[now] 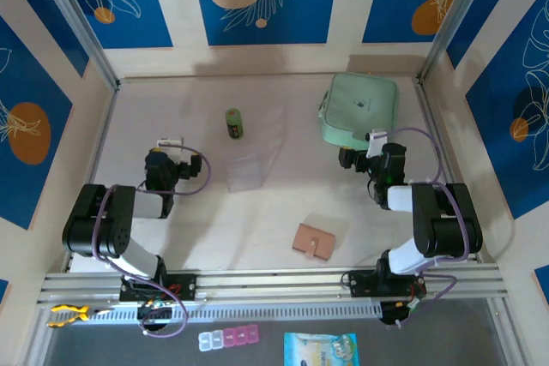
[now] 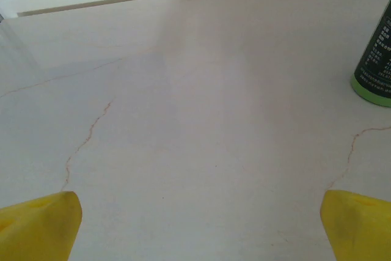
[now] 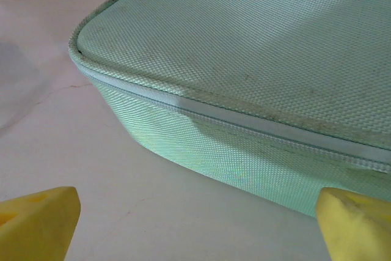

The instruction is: Take the credit cards out of the card holder

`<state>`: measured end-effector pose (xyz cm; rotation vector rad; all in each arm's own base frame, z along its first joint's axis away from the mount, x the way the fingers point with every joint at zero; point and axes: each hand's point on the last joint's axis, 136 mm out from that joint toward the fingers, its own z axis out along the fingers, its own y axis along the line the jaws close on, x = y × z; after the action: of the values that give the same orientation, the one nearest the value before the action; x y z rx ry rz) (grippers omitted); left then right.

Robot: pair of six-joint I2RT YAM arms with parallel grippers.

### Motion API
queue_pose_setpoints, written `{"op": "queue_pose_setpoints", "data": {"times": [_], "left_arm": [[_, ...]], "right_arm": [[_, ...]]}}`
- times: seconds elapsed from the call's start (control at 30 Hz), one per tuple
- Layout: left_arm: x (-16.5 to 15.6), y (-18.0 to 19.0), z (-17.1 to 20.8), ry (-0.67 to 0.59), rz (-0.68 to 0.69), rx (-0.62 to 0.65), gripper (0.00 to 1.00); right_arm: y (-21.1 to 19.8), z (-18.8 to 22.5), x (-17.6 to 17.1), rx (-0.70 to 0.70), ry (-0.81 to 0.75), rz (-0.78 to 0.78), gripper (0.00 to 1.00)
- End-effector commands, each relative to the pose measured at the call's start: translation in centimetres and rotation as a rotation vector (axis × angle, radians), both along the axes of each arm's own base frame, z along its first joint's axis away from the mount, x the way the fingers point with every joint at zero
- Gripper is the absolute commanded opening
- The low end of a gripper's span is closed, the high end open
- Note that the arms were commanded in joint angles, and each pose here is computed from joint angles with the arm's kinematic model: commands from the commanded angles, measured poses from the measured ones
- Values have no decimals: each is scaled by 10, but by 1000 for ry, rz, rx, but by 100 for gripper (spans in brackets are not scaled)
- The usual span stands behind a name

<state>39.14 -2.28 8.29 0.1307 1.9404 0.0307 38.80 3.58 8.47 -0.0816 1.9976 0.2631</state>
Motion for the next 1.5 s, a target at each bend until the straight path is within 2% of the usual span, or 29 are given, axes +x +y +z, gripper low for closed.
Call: {"op": "queue_pose_setpoints", "data": {"times": [0.0, 1.0, 1.17, 1.47], "left_arm": [[6, 0, 8, -36, 11, -9, 100], [5, 0, 9, -39, 11, -9, 100], [1, 11, 19, -72, 77, -11, 100], [1, 14, 42, 18, 117, -4, 100]], "right_arm": [[-1, 10, 8, -3, -41, -12, 99], [-1, 10, 8, 4, -41, -10, 99], [-7, 15, 10, -18, -32, -60, 99], [3, 40, 3, -47, 15, -59, 99]]}}
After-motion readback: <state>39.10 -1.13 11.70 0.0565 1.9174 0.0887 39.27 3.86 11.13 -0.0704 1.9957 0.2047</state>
